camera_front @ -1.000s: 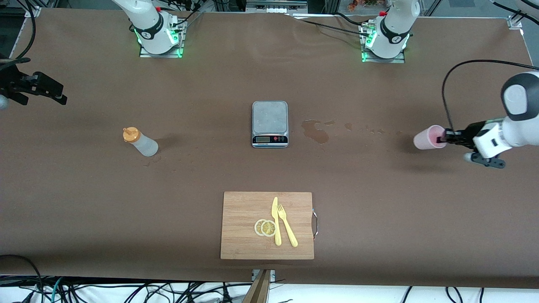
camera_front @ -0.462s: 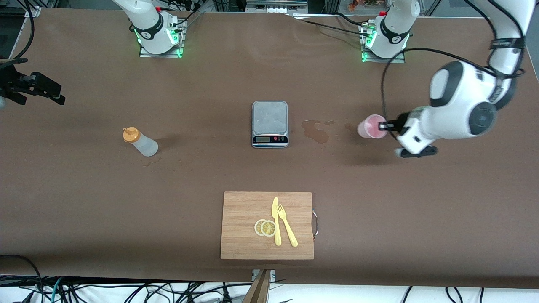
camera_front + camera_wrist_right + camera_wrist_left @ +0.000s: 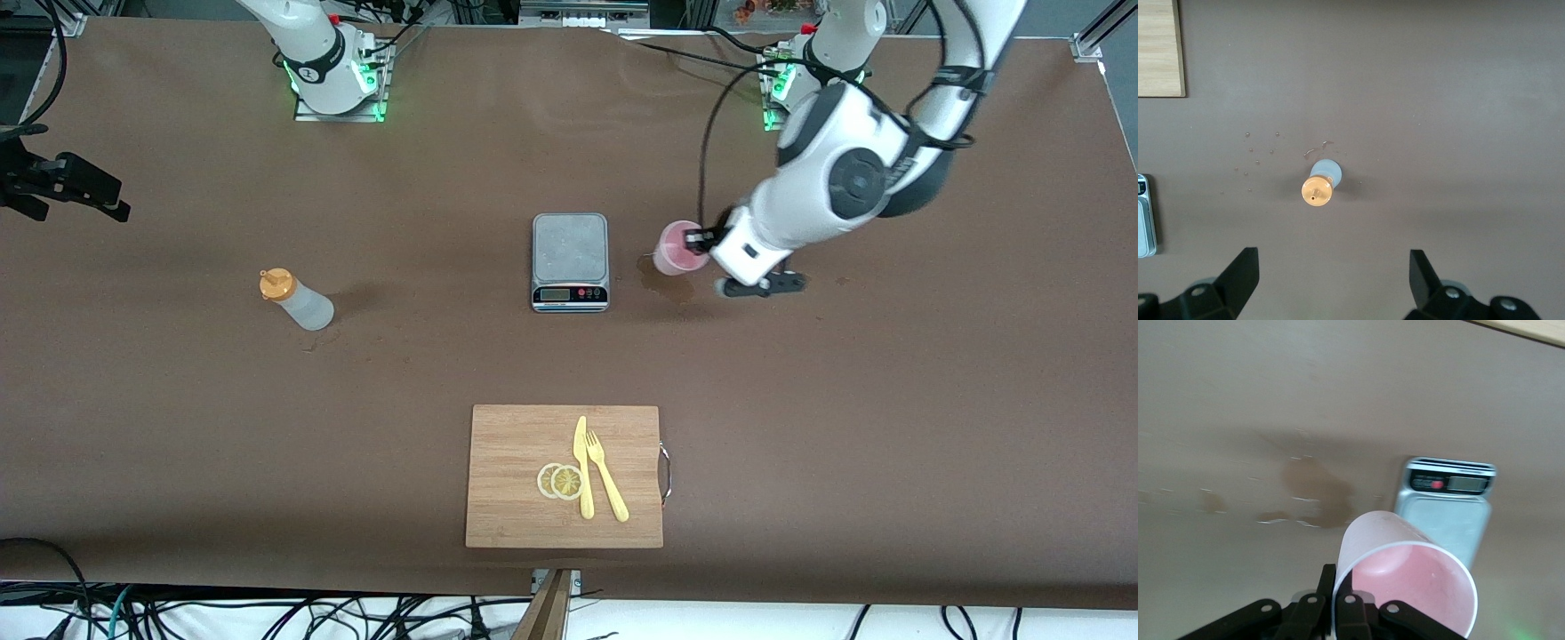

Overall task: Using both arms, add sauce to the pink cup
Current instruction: 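Carry the pink cup with the left gripper onto the scale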

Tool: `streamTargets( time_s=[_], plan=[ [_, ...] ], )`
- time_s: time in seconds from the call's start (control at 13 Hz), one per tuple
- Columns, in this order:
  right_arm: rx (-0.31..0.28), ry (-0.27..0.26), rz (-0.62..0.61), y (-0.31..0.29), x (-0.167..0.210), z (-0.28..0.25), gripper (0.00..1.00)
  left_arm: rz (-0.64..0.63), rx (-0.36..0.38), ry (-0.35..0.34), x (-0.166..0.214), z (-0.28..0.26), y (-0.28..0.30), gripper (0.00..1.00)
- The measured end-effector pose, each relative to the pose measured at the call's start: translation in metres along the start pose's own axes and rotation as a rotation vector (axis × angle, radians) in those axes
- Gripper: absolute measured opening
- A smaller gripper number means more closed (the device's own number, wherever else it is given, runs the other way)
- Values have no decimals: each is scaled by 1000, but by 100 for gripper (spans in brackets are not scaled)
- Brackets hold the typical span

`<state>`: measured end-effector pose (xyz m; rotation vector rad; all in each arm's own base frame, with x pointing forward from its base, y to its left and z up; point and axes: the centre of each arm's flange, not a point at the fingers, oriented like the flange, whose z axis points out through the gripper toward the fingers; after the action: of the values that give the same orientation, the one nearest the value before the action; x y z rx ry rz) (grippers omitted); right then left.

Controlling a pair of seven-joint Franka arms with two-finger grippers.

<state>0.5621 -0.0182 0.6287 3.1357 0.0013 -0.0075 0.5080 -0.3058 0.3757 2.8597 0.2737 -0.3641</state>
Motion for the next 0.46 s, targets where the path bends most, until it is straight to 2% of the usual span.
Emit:
streamTargets(
  time_s=[0.15,0.23,0.38,0.46],
  plan=[
    [0,0,0,0,0,0,100,-35,-29,18,-26,29,42,4],
    [0,0,0,0,0,0,100,-43,-10,19,-36,48,53,4],
    [0,0,1,1,0,0,100,-45,71,51,-47,86,64,4],
    [0,0,2,1,0,0,100,-54,78,72,-49,102,70,4]
  ],
)
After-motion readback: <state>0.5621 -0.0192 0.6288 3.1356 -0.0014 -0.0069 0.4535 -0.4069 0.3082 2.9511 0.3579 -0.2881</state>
